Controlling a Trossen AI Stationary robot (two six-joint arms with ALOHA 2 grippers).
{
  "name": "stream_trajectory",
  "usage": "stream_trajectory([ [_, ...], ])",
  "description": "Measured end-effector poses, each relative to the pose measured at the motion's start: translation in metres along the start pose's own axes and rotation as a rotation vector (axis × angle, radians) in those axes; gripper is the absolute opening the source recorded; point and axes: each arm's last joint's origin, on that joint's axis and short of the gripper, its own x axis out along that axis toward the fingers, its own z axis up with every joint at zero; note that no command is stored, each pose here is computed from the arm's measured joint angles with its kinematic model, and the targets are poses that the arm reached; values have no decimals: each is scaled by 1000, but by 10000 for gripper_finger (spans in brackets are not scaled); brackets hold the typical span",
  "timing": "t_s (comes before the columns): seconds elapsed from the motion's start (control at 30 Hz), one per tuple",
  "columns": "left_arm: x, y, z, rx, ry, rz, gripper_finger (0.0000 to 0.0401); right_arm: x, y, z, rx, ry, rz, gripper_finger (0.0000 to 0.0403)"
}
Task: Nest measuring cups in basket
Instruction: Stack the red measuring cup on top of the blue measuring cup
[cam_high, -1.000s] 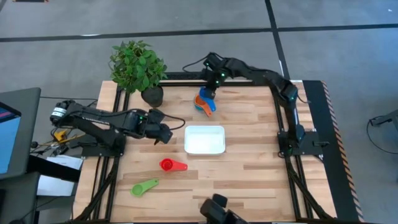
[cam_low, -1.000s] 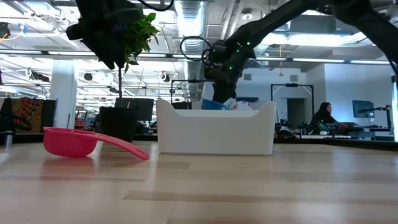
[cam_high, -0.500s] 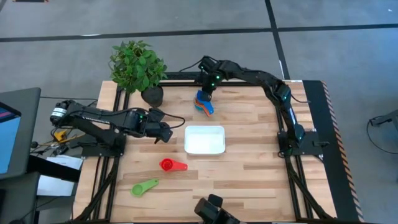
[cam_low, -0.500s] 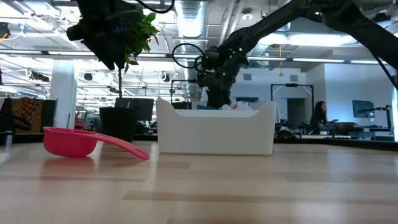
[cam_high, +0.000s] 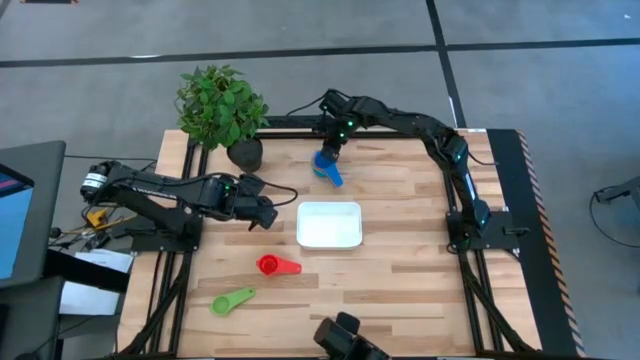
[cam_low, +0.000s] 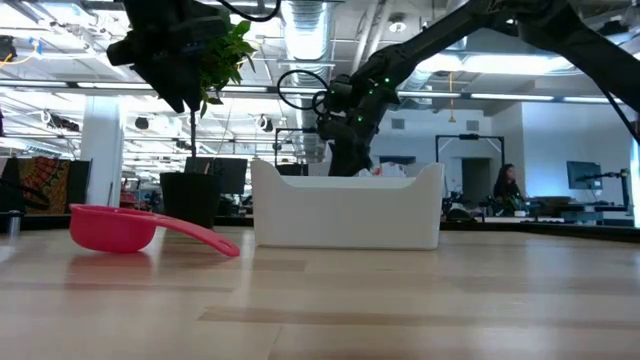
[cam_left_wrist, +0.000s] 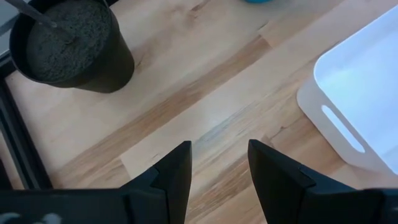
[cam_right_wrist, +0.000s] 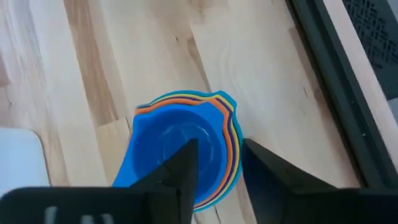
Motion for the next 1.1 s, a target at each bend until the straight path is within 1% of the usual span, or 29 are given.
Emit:
stream_trajectory([
  [0.1,0,-1,-1,3,20,-13,146,-9,3,1,43,-14,21,173],
  [0.2,-2,-2,-4,30,47,-37,146,-26,16,9,57,-62,-13,182],
  [0.27,-4,-5,-6,68,67,-78,146,-34,30,12,37,-78,-34,182],
  [0.33,-7,-12,-11,123,92,-147,146,-39,46,15,19,-88,-35,177],
  [0.43,-1,-26,-30,201,114,-268,146,-53,72,19,21,-118,-8,166],
  [0.53,9,-33,-54,242,126,-337,146,-65,96,19,45,-125,21,157],
  [0.63,25,-30,-74,238,155,-342,146,-58,116,8,107,-53,44,150],
  [0.7,35,-28,-83,220,175,-357,146,-48,131,-2,121,-4,58,146],
  [0.77,41,-27,-88,210,187,-386,146,-45,148,-11,117,23,68,143],
  [0.87,49,-28,-98,198,191,-456,146,-49,171,-23,130,40,69,139],
  [0.93,55,-26,-106,194,197,-490,146,-49,184,-31,148,46,49,137],
  [1.0,60,-23,-113,193,215,-487,146,-53,196,-40,172,58,31,137],
  [1.1,64,-18,-121,198,244,-472,146,-66,215,-51,199,31,13,138],
])
